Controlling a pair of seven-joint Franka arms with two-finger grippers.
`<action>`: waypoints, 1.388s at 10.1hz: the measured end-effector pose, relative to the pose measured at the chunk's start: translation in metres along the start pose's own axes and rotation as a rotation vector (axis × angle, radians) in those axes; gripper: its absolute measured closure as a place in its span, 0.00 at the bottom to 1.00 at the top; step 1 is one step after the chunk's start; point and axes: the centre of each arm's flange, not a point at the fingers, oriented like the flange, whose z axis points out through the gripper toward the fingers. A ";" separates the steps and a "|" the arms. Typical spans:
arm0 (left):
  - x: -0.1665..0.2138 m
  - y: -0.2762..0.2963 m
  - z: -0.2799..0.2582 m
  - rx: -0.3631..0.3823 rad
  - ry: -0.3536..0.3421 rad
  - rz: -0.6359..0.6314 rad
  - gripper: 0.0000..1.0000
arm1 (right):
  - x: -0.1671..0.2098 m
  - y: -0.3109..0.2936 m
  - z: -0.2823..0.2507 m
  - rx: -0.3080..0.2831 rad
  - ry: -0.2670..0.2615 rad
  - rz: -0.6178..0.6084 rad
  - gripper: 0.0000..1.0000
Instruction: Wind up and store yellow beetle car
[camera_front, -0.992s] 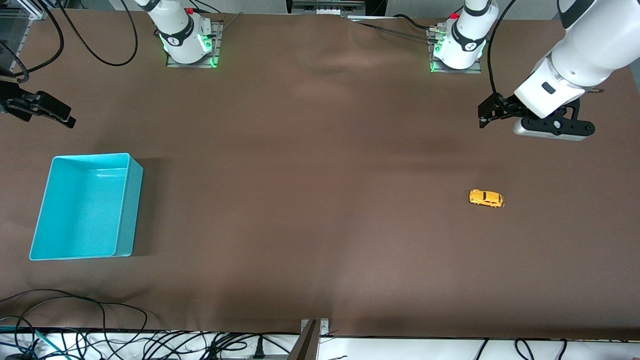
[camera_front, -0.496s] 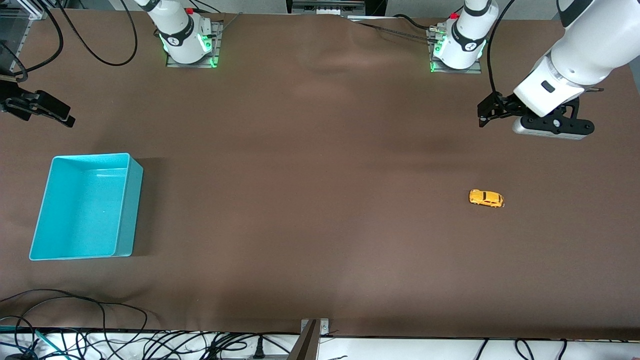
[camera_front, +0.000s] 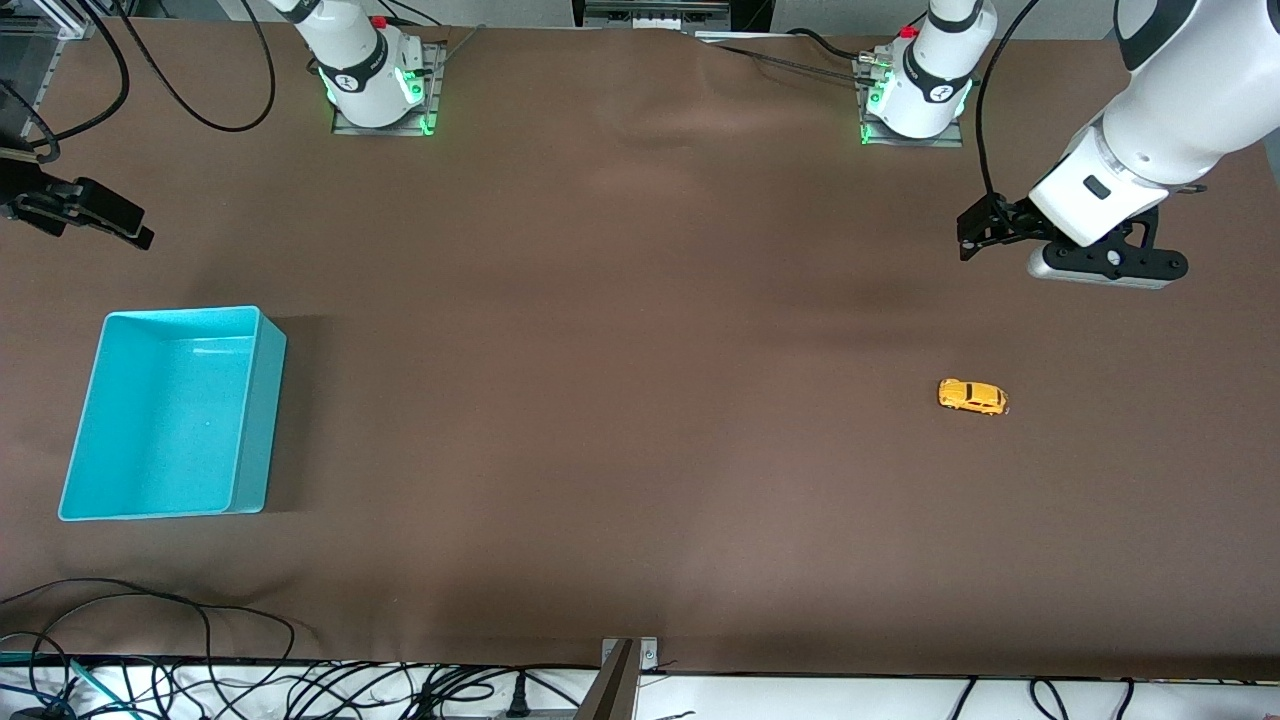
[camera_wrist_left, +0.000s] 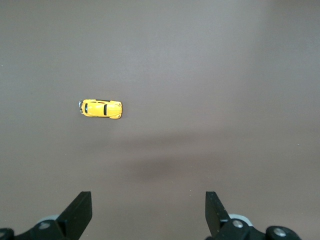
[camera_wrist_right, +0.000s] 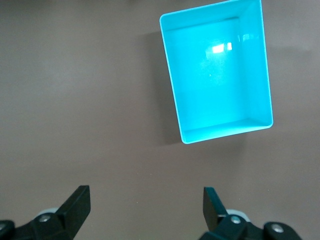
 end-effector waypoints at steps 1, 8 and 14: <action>0.000 0.000 0.000 0.000 0.000 0.000 0.00 | 0.000 0.000 0.000 0.000 -0.001 0.000 0.00; 0.000 0.000 0.000 0.000 0.000 0.000 0.00 | 0.000 -0.002 0.000 0.018 -0.004 0.000 0.00; 0.000 0.000 0.000 0.000 0.000 0.000 0.00 | -0.001 -0.002 0.000 0.028 -0.005 -0.004 0.00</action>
